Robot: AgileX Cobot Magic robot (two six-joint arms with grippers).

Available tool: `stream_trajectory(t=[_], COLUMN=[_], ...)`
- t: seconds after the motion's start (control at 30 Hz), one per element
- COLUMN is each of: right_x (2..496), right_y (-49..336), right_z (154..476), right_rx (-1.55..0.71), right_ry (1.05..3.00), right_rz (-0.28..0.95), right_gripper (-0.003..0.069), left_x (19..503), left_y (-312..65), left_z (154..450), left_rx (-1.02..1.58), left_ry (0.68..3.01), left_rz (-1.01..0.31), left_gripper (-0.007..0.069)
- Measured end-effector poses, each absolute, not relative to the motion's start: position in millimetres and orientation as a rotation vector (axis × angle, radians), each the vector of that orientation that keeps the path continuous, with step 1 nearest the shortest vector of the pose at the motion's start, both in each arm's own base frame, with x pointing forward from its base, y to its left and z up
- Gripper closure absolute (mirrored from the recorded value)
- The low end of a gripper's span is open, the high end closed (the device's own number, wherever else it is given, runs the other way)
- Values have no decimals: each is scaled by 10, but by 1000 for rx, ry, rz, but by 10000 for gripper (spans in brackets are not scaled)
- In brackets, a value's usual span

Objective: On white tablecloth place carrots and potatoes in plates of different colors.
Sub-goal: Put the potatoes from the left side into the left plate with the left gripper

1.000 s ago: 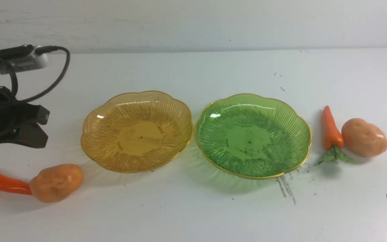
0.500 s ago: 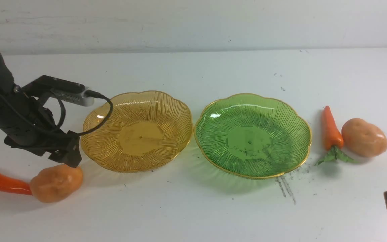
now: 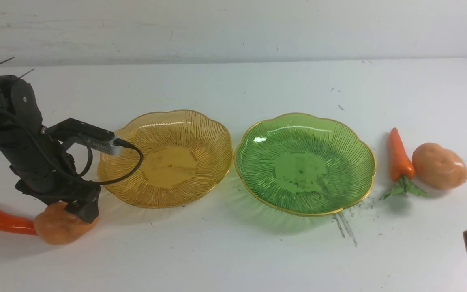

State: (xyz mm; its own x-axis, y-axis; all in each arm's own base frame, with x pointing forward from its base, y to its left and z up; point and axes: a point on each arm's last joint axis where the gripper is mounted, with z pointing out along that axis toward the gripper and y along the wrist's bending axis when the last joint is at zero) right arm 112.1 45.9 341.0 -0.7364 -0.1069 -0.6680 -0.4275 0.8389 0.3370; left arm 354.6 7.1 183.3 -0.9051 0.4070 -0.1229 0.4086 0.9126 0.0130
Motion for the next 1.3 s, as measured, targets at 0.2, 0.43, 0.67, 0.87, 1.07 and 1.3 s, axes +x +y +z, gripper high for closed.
stream_trajectory(t=[0.2, 0.43, 0.67, 0.87, 1.07, 1.3], right_x=[1121, 1121, 1121, 1120, 1119, 1118], right_y=[459, 459, 459, 464, 479, 486], right_z=[3410, 3410, 3410, 3414, 3425, 3431], right_rx=[-388, -388, -388, -387, -381, -378], right_ry=[2352, 2352, 2352, 2349, 2339, 2334], right_rz=[632, 632, 632, 641, 668, 682], right_gripper=[674, 674, 674, 674, 674, 674], left_x=[3548, 3515, 3649, 3911, 4114, 4332], left_y=[71, 71, 53, -104, -534, -853], left_z=[1811, 1804, 2067, 2722, 2812, 2310], left_rx=[618, 549, 387, 297, 422, 415], left_ry=[2982, 3044, 3041, 2827, 2635, 2663], left_rz=[-31, -49, -84, -226, -324, -305], left_gripper=[11, 13, 13, 13, 13, 13])
